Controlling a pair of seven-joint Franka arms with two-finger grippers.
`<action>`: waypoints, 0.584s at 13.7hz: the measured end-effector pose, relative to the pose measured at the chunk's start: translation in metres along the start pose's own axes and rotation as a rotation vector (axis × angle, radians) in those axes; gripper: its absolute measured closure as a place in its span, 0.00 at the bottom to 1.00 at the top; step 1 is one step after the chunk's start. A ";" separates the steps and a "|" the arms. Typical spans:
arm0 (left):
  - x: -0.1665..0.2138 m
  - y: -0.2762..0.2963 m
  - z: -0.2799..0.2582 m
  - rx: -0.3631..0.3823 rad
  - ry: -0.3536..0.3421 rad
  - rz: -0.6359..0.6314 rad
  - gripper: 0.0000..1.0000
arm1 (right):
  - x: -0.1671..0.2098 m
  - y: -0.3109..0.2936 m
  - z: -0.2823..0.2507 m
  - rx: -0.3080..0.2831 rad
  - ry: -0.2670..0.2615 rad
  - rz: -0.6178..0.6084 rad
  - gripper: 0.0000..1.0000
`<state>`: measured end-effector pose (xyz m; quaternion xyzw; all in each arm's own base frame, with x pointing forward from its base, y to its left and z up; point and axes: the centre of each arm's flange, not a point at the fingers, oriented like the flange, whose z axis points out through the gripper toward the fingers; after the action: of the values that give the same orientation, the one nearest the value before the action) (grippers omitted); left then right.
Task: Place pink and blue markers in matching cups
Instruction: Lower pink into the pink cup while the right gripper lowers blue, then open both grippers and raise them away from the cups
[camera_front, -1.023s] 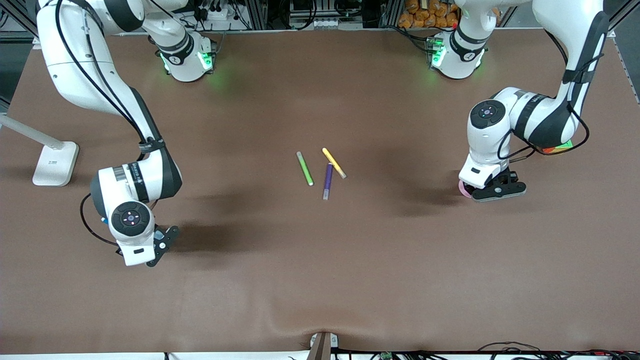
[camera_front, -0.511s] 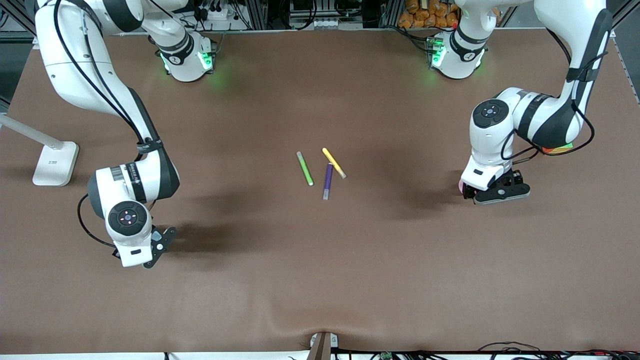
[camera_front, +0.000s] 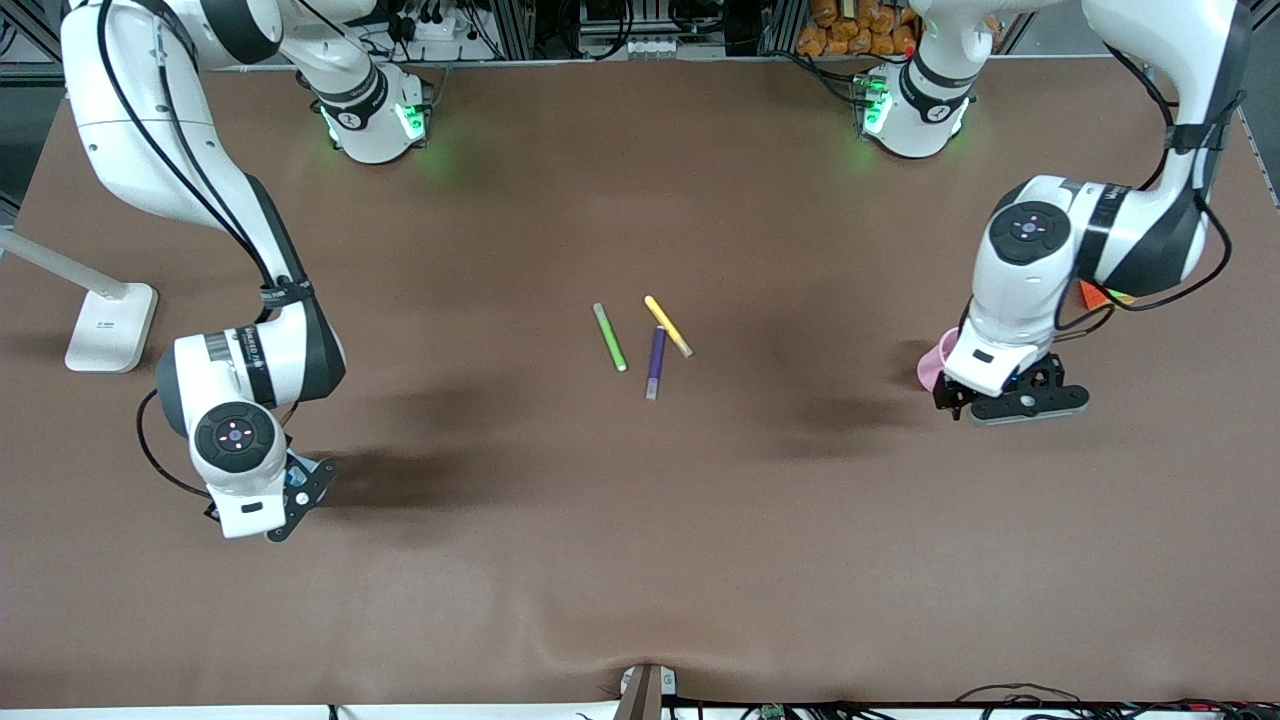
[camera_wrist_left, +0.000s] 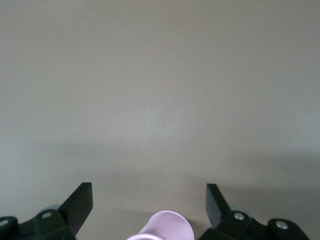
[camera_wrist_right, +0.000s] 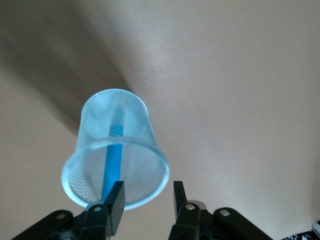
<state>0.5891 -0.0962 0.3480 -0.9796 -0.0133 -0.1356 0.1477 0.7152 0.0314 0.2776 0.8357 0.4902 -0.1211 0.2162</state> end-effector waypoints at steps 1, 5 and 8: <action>0.008 -0.005 -0.006 -0.001 -0.021 0.002 0.00 | -0.006 0.005 -0.011 -0.008 0.013 0.016 0.52; 0.040 -0.021 -0.042 -0.082 -0.126 0.019 0.00 | -0.048 0.026 -0.079 0.043 0.164 0.168 0.52; 0.054 -0.032 -0.067 -0.129 -0.190 0.025 0.00 | -0.092 0.034 -0.116 0.174 0.256 0.348 0.52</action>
<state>0.6214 -0.0861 0.4329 -0.9956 -0.0061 -0.0407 0.0839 0.6989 0.0015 0.4257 0.9316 0.3498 -0.0168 0.0968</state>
